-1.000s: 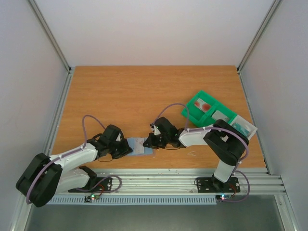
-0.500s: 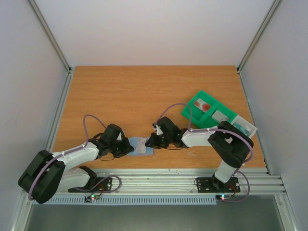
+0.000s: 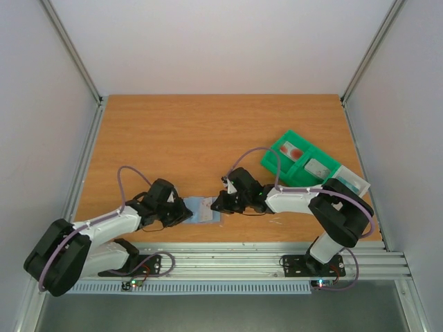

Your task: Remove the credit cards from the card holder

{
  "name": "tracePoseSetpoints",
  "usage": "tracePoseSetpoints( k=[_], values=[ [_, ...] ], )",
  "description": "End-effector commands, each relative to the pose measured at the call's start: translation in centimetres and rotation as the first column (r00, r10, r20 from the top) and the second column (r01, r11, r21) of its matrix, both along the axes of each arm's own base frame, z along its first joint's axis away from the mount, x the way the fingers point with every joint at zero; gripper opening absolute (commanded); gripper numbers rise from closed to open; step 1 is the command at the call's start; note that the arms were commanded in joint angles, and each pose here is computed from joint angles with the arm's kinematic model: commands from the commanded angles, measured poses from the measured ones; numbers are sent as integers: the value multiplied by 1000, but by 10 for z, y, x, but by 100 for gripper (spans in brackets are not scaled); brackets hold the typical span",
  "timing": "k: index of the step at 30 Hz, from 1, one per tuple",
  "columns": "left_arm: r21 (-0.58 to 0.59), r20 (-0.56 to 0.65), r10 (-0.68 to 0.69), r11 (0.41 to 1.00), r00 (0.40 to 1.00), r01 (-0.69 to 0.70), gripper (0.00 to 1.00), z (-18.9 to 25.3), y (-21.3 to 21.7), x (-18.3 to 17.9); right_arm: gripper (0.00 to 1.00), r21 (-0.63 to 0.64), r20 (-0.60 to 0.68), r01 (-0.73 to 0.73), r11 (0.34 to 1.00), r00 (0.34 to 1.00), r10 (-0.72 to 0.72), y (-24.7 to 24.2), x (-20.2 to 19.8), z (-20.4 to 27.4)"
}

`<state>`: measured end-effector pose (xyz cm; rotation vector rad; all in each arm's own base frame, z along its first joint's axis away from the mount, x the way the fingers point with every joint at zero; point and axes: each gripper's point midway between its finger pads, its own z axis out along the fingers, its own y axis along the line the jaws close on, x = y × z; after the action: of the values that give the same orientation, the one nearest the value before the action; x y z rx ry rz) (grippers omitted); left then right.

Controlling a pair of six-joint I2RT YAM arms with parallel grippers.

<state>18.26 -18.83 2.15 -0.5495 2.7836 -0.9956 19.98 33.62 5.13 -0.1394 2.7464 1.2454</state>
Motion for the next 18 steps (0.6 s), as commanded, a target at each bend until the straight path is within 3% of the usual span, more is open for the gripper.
tracePoseSetpoints(
  k=[1, 5, 12, 18],
  values=[
    [27, -17, 34, 999, 999, -34, 12, -6, 10, -6, 1, 0, 20, 0, 1000, 1000, 0, -6, -1, 5],
    [12, -4, 38, 999, 999, -37, 16, 2, 8, -5, 1, 12, 19, 1, 1000, 1000, -2, -8, -5, 10],
    [-25, 46, 34, 999, 998, -33, 43, 28, 4, 0, 1, 67, 21, 8, 998, 1000, -10, -6, -6, 26],
    [-137, 149, 18, 991, 989, 3, 59, 64, -7, 4, 1, 140, 22, 23, 990, 999, -26, -2, -7, 46]
  ],
)
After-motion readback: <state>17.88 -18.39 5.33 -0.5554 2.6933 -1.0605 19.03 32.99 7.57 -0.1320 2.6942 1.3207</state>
